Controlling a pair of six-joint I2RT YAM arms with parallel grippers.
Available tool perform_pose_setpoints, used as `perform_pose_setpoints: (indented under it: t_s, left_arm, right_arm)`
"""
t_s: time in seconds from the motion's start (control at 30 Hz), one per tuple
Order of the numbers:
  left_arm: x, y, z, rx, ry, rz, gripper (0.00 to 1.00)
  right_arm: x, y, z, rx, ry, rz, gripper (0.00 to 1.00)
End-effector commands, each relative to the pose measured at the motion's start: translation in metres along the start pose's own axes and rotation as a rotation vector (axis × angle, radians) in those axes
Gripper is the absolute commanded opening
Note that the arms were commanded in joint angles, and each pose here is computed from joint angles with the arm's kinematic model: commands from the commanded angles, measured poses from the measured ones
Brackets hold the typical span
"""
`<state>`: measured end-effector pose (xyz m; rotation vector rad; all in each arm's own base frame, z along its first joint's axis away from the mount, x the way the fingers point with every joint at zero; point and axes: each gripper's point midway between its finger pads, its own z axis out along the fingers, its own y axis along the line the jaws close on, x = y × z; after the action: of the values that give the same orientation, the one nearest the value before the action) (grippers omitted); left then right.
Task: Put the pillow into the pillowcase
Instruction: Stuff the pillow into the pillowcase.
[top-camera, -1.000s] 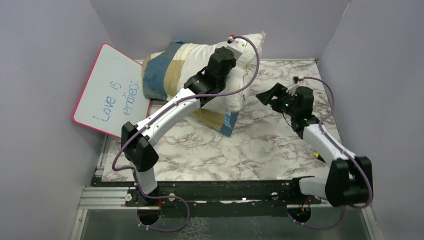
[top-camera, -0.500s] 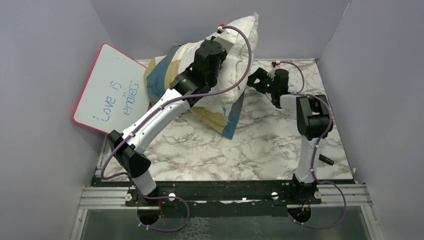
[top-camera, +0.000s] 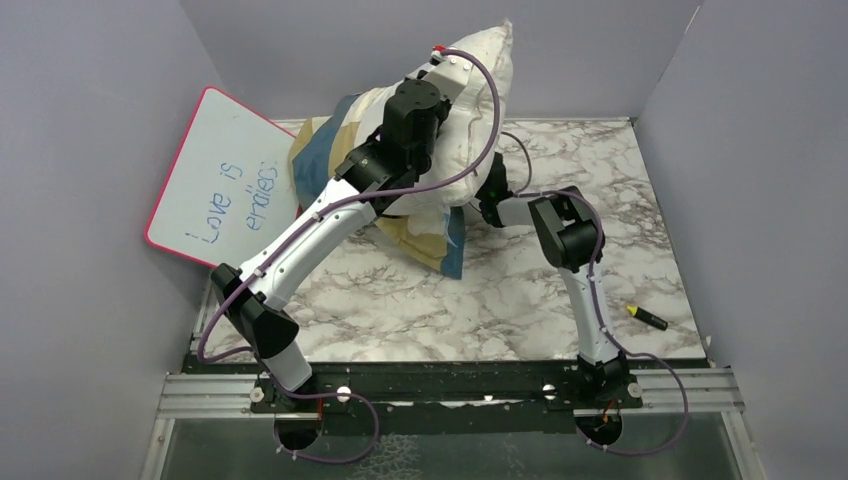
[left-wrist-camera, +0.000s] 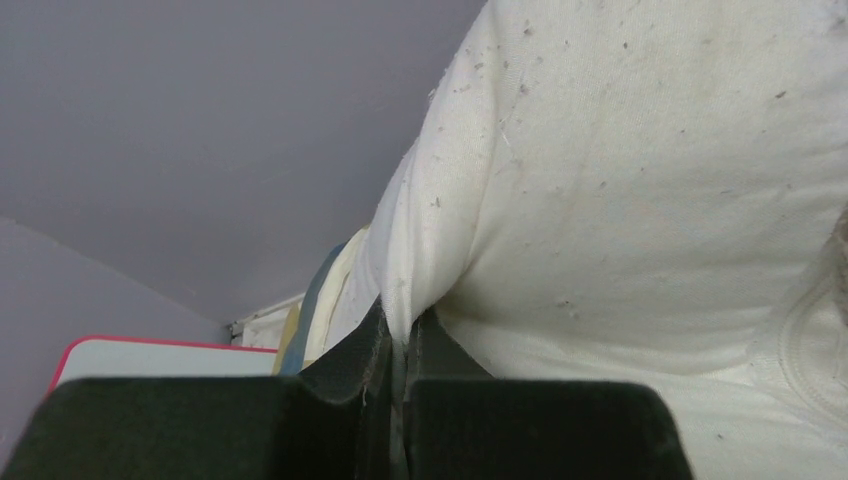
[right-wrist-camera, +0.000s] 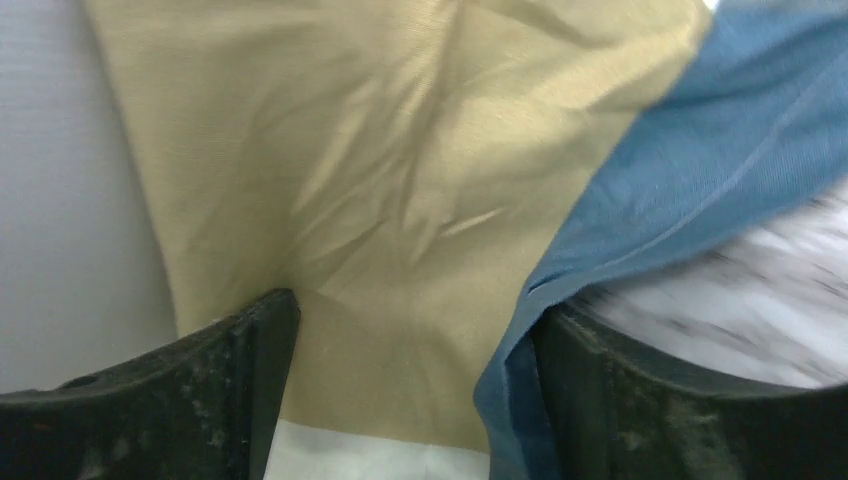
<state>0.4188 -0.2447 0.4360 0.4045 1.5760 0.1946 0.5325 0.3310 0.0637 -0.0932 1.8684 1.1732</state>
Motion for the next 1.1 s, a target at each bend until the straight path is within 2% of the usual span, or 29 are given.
perform_pose_setpoints:
  t_s: [0.0, 0.03, 0.07, 0.1, 0.13, 0.23, 0.37, 0.6, 0.83, 0.93, 1.07]
  left_arm:
    - [-0.052, 0.049, -0.023, -0.121, -0.145, -0.119, 0.0]
    - [-0.049, 0.049, -0.023, -0.124, -0.142, -0.118, 0.0]
    - [-0.047, 0.048, -0.023, -0.127, -0.141, -0.117, 0.0]
    - [-0.045, 0.049, -0.023, -0.133, -0.141, -0.116, 0.0]
    - [-0.043, 0.049, -0.024, -0.137, -0.141, -0.114, 0.0]
    - [-0.038, 0.049, -0.025, -0.141, -0.149, -0.126, 0.0]
    - [-0.027, 0.043, -0.022, -0.141, -0.147, -0.13, 0.0]
    - [0.008, 0.024, -0.007, -0.139, -0.094, -0.104, 0.0]
    - [0.058, 0.005, 0.002, -0.119, -0.006, -0.086, 0.0]
    - [0.083, 0.0, 0.003, -0.105, 0.029, -0.103, 0.0]
    - [0.107, -0.012, 0.002, -0.066, 0.055, -0.116, 0.0]
  right_arm:
    - [-0.006, 0.026, 0.024, -0.068, -0.033, -0.043, 0.81]
    - [-0.006, 0.028, 0.025, -0.078, -0.034, -0.028, 0.67]
    - [-0.007, 0.034, 0.024, -0.095, -0.036, 0.001, 0.46]
    - [-0.01, 0.037, 0.021, -0.094, -0.041, 0.016, 0.19]
    - [-0.017, 0.041, 0.016, -0.087, -0.045, 0.021, 0.03]
    - [-0.046, 0.076, -0.017, -0.158, -0.09, -0.009, 0.0]
    - [-0.091, 0.112, -0.084, -0.218, -0.133, 0.105, 0.0]
    - [-0.105, 0.17, -0.167, -0.237, -0.187, -0.023, 0.0]
    - [-0.136, 0.22, -0.236, -0.23, -0.317, -0.15, 0.0]
    - [-0.152, 0.228, -0.255, -0.147, -0.359, -0.205, 0.0]
    - [-0.154, 0.208, -0.267, 0.003, -0.392, -0.213, 0.0]
